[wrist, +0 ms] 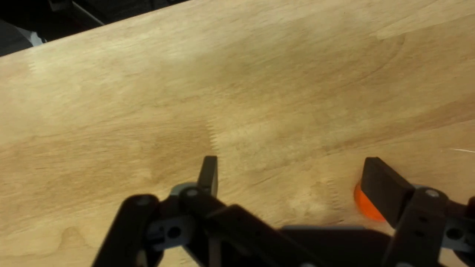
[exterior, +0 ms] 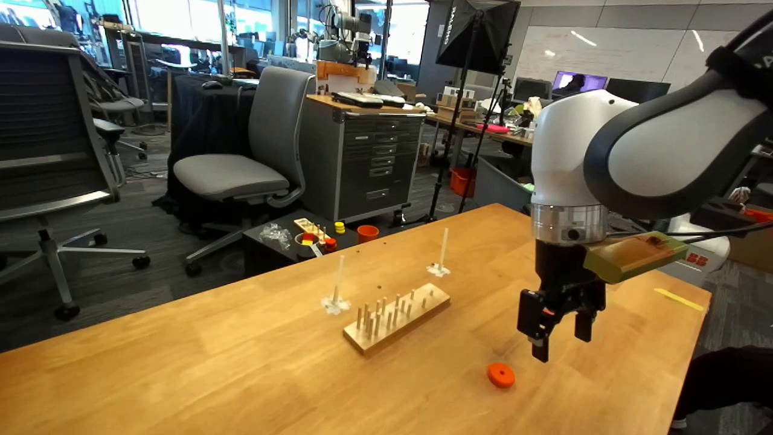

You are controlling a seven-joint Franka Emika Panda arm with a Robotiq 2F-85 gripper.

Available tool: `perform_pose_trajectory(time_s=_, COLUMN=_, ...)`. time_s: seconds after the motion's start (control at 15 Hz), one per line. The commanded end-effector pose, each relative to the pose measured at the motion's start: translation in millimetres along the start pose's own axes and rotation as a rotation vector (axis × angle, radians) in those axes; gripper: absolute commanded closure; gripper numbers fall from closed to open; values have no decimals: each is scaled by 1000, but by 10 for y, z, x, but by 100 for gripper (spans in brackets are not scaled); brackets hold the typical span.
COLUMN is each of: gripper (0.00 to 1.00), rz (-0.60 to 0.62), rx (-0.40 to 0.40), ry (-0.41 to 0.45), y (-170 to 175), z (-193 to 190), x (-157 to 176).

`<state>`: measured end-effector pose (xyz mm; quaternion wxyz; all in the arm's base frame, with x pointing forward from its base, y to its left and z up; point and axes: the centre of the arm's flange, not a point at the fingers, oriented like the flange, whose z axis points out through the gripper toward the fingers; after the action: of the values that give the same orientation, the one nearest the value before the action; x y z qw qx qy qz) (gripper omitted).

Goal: Put the left orange object on the wooden board

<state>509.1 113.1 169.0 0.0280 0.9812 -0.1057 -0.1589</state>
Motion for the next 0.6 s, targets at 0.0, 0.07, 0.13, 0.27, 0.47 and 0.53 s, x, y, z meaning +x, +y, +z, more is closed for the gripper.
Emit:
perform_pose_trajectory(time_s=0.0, gripper=0, rz=-2, rx=-62, ry=33, y=-351, z=25, x=108)
perform_pose_trajectory(time_s=0.07, gripper=0, rz=-8, rx=-72, ry=32, y=-439, z=43, x=125)
perform_pose_trajectory(time_s=0.13, gripper=0, rz=-5, rx=-73, ry=35, y=-515, z=67, x=141)
perform_pose_trajectory(time_s=0.27, gripper=0, rz=-12, rx=-76, ry=40, y=-637, z=112, x=168)
perform_pose_trajectory(time_s=0.47, gripper=0, rz=-16, rx=-63, ry=41, y=-723, z=204, x=242)
perform_pose_trajectory(time_s=0.53, gripper=0, rz=-16, rx=-59, ry=40, y=-739, z=229, x=266)
